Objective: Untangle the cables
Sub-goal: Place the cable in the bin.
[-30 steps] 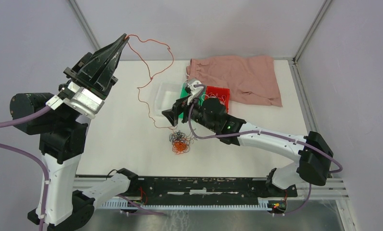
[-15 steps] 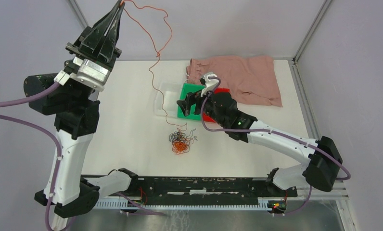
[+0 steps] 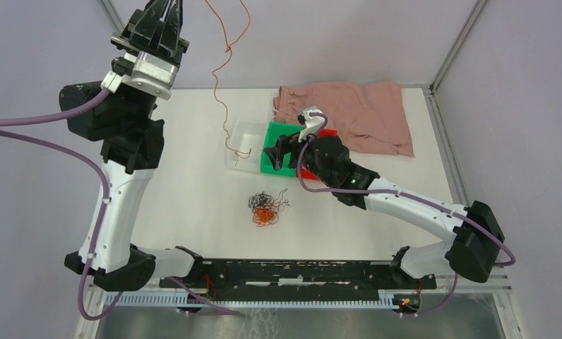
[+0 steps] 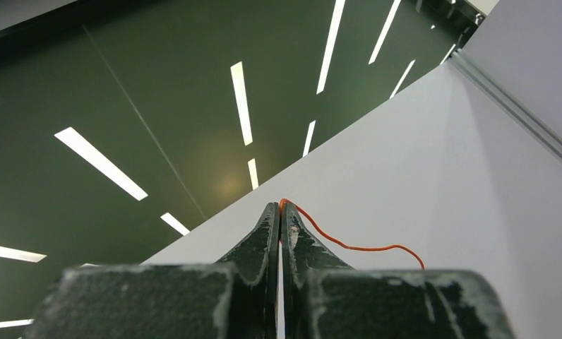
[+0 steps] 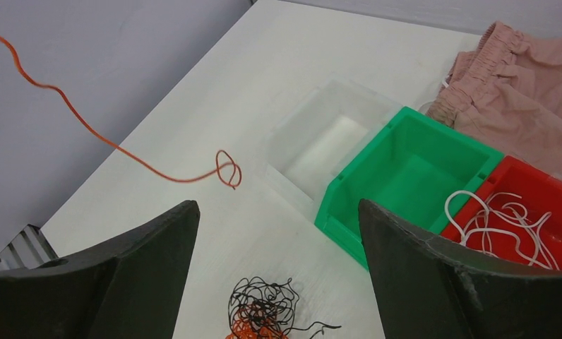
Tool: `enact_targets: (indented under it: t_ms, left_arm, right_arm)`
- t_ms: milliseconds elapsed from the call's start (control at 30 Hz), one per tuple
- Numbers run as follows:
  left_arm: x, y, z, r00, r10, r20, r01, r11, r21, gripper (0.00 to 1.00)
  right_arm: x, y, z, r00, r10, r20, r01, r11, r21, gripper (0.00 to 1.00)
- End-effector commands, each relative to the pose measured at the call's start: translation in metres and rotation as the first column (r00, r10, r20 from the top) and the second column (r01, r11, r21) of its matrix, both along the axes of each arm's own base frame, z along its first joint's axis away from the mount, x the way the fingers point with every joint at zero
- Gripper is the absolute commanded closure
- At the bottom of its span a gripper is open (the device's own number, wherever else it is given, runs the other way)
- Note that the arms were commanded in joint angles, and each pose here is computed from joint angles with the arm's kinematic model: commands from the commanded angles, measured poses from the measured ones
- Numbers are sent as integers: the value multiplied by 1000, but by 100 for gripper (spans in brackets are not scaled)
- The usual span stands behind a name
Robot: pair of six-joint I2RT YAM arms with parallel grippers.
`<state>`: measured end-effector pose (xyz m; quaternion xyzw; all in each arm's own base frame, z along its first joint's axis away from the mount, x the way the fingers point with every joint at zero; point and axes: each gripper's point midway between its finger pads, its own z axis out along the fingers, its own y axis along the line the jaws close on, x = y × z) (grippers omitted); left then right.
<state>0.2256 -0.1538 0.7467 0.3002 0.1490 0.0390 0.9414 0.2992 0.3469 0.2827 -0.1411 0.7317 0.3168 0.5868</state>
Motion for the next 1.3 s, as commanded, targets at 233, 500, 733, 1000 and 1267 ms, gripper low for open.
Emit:
enact_targets:
  t_ms: [233, 500, 733, 1000, 1267]
  left_arm:
    - [33, -9, 8, 996, 75, 54, -74, 997, -19, 97]
    - [65, -34, -3, 996, 75, 39, -76, 997, 10, 97]
    - [89, -50, -19, 995, 97, 16, -98, 994, 45, 97]
    - [103, -57, -36, 994, 114, -6, -113, 990, 84, 97]
    - [122, -67, -71, 988, 129, -80, -116, 982, 148, 97]
  right_arm:
    - [30, -38, -28, 981, -173, -86, 167, 983, -73, 20]
    - [37, -46, -43, 976, -180, -123, 174, 983, -52, 23]
    - [44, -49, -54, 972, -183, -146, 175, 982, -67, 23]
    - [54, -48, -76, 965, -170, -198, 156, 984, -88, 25]
    - [57, -57, -88, 954, -182, -238, 167, 982, -84, 23]
